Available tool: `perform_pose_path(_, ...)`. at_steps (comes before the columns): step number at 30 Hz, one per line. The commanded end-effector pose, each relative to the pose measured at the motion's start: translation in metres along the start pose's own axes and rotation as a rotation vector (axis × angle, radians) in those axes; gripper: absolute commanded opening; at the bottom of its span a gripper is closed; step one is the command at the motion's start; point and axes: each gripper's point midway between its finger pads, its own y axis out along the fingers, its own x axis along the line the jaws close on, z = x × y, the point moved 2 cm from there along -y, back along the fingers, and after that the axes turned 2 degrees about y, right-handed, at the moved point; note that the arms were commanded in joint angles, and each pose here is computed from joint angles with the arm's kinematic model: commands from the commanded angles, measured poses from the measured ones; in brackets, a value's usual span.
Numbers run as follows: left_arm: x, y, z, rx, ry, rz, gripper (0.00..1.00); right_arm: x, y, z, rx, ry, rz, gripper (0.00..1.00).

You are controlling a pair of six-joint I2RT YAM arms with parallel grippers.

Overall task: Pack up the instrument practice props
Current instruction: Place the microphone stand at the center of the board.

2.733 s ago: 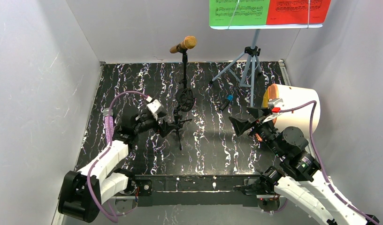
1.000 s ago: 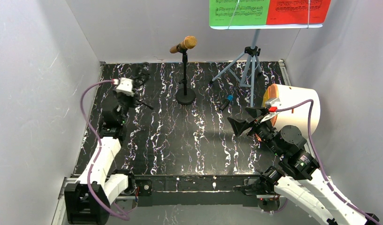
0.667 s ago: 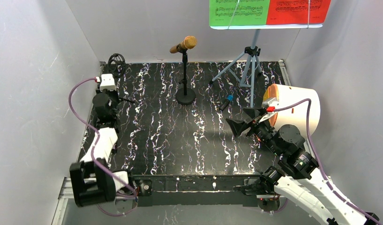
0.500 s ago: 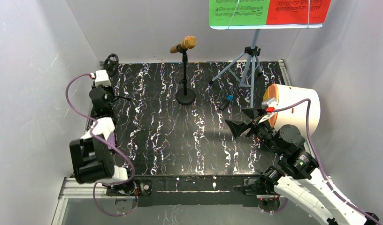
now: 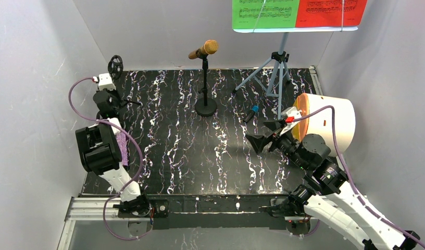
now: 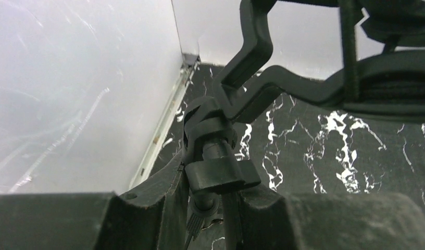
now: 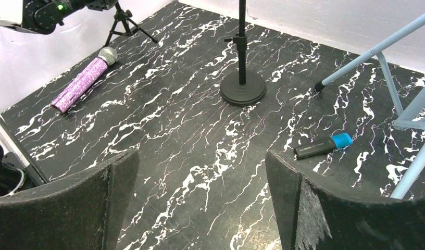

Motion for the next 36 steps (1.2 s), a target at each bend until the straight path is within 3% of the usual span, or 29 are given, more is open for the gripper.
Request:
perform_pose_path(1, 0.007, 0.007, -0.027, -0.114, 0.005, -0.013, 0.0, 0.003, 0.002, -0.014, -0.051, -0.025, -0.024, 0.99)
perform_pose_path(4, 0.008, 0.005, -0.014, -0.085, 0.019, -0.024, 0.0, 0.004, 0.003, -0.013, -0.047, -0.026, -0.027, 0.99)
perform_pose_path(9, 0.008, -0.002, -0.003, -0.057, 0.037, -0.027, 0.17, 0.005, 0.004, -0.012, -0.043, -0.023, -0.033, 0.99)
perform_pose_path(13, 0.012, -0.011, -0.009, -0.064, 0.014, -0.057, 0.58, 0.005, 0.004, -0.012, -0.044, -0.021, -0.036, 0.99)
perform_pose_path(16, 0.015, -0.018, -0.019, -0.079, -0.003, -0.077, 0.73, 0.005, 0.005, -0.011, -0.041, -0.02, -0.036, 0.99)
perform_pose_path(22, 0.027, -0.035, -0.038, -0.082, -0.069, -0.163, 0.81, 0.006, 0.01, -0.007, -0.02, -0.01, -0.036, 0.99)
perform_pose_path(28, 0.02, -0.074, -0.06, -0.12, -0.307, -0.175, 0.84, 0.009, 0.024, 0.002, 0.005, -0.006, -0.061, 0.99)
perform_pose_path(33, -0.008, -0.1, -0.08, -0.108, -0.482, -0.037, 0.84, 0.008, 0.044, 0.005, 0.0, -0.009, -0.061, 0.99)
perform_pose_path(36, -0.035, -0.113, -0.085, -0.034, -0.544, 0.093, 0.97, 0.005, 0.059, 0.008, -0.015, -0.005, -0.046, 0.99)
